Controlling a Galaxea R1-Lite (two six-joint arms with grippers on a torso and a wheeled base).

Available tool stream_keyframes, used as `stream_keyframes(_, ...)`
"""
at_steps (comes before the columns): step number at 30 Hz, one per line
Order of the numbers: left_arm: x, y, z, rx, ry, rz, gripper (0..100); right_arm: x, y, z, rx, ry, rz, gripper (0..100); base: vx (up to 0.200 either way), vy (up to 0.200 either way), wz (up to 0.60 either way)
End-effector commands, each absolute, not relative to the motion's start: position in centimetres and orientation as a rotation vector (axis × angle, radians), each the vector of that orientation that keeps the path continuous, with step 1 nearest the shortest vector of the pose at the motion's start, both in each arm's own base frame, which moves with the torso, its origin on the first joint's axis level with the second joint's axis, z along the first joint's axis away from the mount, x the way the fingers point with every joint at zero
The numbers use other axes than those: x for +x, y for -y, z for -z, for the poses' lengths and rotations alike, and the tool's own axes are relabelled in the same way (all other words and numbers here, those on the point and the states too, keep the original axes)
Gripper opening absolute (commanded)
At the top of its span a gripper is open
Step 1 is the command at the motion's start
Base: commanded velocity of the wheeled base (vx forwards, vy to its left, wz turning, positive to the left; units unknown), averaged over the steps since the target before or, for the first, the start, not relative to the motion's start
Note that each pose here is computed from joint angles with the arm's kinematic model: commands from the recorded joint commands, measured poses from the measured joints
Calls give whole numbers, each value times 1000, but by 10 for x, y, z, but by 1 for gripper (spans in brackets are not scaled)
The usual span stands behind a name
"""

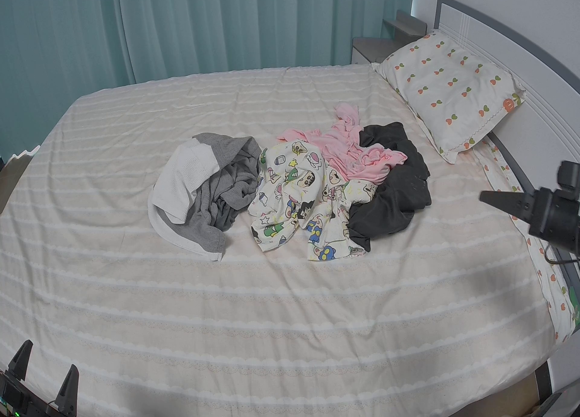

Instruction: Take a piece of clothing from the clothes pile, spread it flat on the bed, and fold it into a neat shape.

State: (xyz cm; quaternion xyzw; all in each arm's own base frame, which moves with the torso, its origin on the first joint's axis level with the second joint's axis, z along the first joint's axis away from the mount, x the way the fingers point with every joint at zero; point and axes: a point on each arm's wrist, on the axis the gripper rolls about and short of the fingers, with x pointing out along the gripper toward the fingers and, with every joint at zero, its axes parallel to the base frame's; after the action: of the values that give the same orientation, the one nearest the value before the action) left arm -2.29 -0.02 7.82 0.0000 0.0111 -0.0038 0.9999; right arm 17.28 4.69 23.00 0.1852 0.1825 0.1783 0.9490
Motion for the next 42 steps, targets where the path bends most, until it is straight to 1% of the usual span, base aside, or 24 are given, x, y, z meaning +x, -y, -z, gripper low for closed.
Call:
stream_keyframes(1, -23, 0, -75, 0, -18, 8, 100, 389, -185, -67, 474, -738, -243, 100, 0, 0, 0)
stream_keyframes(5, -23, 0, -75, 0, -18, 8, 100, 406, -196, -54, 444, -735, -172, 100, 0, 0, 0)
stream_keyframes(8, -23, 0, -75, 0, -18, 8, 100, 414, -205, -46, 442, -743, -153, 100, 0, 0, 0)
stream_keyframes(11, -23, 0, -75, 0, -18, 8, 100, 419, -212, -46, 441, -757, -153, 100, 0, 0, 0)
stream_keyframes(18, -23, 0, -75, 0, -18, 8, 100, 423, -215, -40, 440, -801, -126, 100, 0, 0, 0)
stream_keyframes(25, -23, 0, -75, 0, -18, 8, 100, 423, -213, -34, 424, -797, -82, 100, 0, 0, 0)
stream_keyframes(33, -23, 0, -75, 0, -18, 8, 100, 425, -214, -33, 417, -786, -69, 100, 0, 0, 0)
stream_keyframes(41, -23, 0, -75, 0, -18, 8, 100, 431, -226, -22, 409, -778, -80, 100, 0, 0, 0)
stream_keyframes(42, -23, 0, -75, 0, -18, 8, 100, 436, -230, -22, 401, -748, -59, 100, 0, 0, 0)
